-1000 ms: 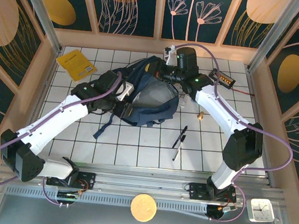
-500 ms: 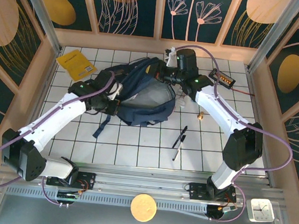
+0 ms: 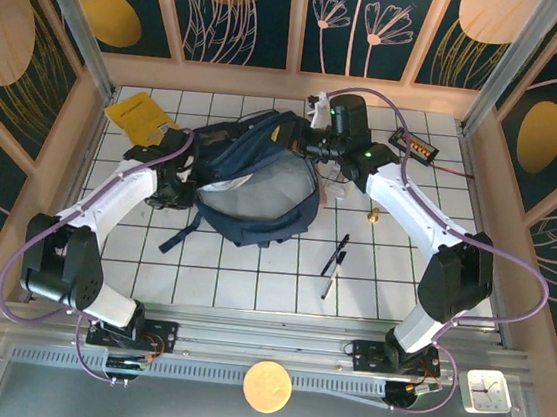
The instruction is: Pack the student bag
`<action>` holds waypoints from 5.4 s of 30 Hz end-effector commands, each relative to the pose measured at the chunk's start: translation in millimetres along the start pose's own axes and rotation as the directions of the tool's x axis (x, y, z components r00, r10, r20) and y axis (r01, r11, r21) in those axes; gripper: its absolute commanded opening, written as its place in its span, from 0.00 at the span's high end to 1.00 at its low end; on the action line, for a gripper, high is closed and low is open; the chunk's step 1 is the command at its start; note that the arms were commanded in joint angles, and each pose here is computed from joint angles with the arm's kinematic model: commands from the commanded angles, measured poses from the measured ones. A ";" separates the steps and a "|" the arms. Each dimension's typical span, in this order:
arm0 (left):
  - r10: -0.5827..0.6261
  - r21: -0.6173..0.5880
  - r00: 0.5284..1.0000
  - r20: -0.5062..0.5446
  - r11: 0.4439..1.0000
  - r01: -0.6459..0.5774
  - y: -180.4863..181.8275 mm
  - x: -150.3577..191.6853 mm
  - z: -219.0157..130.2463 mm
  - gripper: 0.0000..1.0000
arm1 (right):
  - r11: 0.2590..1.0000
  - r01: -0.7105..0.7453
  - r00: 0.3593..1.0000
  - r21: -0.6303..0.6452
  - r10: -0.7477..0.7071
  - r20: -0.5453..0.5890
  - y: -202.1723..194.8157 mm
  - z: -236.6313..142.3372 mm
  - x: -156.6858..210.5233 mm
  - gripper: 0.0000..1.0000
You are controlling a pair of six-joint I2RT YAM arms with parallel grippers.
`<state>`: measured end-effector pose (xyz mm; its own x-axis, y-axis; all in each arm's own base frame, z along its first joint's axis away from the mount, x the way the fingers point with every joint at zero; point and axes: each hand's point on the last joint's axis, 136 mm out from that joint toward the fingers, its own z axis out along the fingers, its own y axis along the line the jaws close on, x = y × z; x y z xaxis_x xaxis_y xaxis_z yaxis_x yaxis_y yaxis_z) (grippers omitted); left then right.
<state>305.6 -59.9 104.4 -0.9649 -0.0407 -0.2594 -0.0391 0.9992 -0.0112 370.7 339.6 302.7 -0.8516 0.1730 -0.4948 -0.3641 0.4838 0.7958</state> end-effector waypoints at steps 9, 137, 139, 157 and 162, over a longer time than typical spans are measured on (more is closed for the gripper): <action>-0.123 0.402 0.744 0.657 0.892 -0.207 -46.4 -81.1 -193.7 0.36 | 0.972 0.087 0.994 -0.219 -0.070 0.086 71.0 4.3 -34.1 1.00; 0.100 0.163 0.947 0.304 0.974 -0.155 -132.6 -109.9 -59.0 1.00 | 0.773 -0.038 0.999 0.634 0.054 -0.007 -379.7 -71.2 -117.0 0.41; 0.101 0.160 0.948 0.303 0.975 -0.155 -132.0 -109.4 -58.1 1.00 | 0.769 -0.024 0.998 0.639 0.055 -0.028 -385.8 -64.4 -114.8 0.41; 0.130 0.154 0.955 0.266 0.972 -0.175 -129.0 -95.0 -42.5 1.00 | 0.713 0.076 0.978 0.697 0.082 -0.191 -419.2 -11.7 -75.0 0.42; 0.143 0.146 0.954 0.263 0.972 -0.186 -126.7 -92.0 -39.5 1.00 | 0.678 0.117 0.970 0.726 0.077 -0.229 -421.5 -4.3 -60.6 0.64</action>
<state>386.1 -190.4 170.0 -0.8626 0.1125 -0.4933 0.1956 0.9733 -0.1201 598.0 105.4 29.4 -0.9022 0.0568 -0.4275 -0.0638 0.9628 0.2626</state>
